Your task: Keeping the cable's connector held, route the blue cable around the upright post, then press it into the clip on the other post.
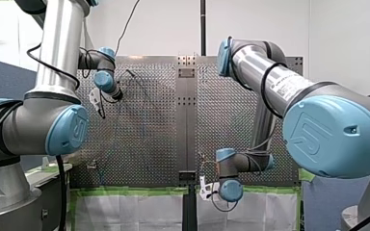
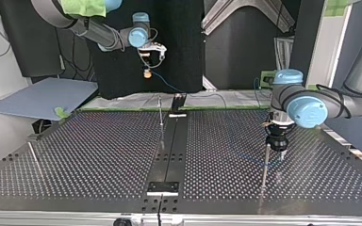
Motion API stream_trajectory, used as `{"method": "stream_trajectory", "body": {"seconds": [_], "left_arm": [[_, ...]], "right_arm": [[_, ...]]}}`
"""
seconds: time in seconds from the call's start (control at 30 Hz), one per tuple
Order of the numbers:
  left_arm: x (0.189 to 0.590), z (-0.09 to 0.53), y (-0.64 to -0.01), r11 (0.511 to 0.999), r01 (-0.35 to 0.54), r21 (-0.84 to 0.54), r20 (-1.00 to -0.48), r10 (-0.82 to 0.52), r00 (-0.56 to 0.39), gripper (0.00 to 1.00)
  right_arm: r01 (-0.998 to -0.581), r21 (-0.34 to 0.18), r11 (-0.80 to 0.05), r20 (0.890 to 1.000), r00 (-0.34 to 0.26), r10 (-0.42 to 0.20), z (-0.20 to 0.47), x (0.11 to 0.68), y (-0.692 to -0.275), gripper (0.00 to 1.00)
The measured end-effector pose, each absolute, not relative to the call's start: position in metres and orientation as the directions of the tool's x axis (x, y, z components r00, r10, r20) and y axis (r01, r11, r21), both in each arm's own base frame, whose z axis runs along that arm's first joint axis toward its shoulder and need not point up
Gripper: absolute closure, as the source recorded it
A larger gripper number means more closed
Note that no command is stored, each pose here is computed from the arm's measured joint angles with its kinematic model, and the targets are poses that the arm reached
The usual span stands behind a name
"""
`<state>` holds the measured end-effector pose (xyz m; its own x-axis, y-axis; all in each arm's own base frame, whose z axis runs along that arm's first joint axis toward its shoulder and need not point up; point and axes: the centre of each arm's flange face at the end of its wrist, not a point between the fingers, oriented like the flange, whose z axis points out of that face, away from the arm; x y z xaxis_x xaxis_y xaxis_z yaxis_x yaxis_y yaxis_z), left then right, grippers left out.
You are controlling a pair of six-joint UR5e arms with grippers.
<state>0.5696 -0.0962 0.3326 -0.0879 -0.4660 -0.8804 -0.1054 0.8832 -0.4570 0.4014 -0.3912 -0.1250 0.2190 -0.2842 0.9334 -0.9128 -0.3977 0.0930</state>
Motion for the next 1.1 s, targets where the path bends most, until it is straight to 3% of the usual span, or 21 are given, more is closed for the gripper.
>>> {"method": "stream_trajectory", "body": {"seconds": [0.27, 0.73, 1.1], "left_arm": [[0.569, 0.332, -0.095, 0.883, -0.114, -0.456, -0.881, -0.466, -0.086, 0.00], [0.570, 0.332, -0.093, 0.882, -0.120, -0.456, -0.881, -0.466, -0.084, 0.00], [0.570, 0.332, -0.092, 0.882, -0.121, -0.456, -0.881, -0.466, -0.083, 0.00]], "right_arm": [[-0.905, 0.093, -0.416, 0.934, 0.224, -0.279, -0.099, 0.395, -0.381, 1.00], [-0.887, 0.052, -0.459, 0.974, 0.146, -0.173, -0.023, 0.406, -0.412, 1.00], [-0.894, 0.037, -0.447, 0.991, 0.092, -0.102, 0.028, 0.401, -0.432, 1.00]]}}
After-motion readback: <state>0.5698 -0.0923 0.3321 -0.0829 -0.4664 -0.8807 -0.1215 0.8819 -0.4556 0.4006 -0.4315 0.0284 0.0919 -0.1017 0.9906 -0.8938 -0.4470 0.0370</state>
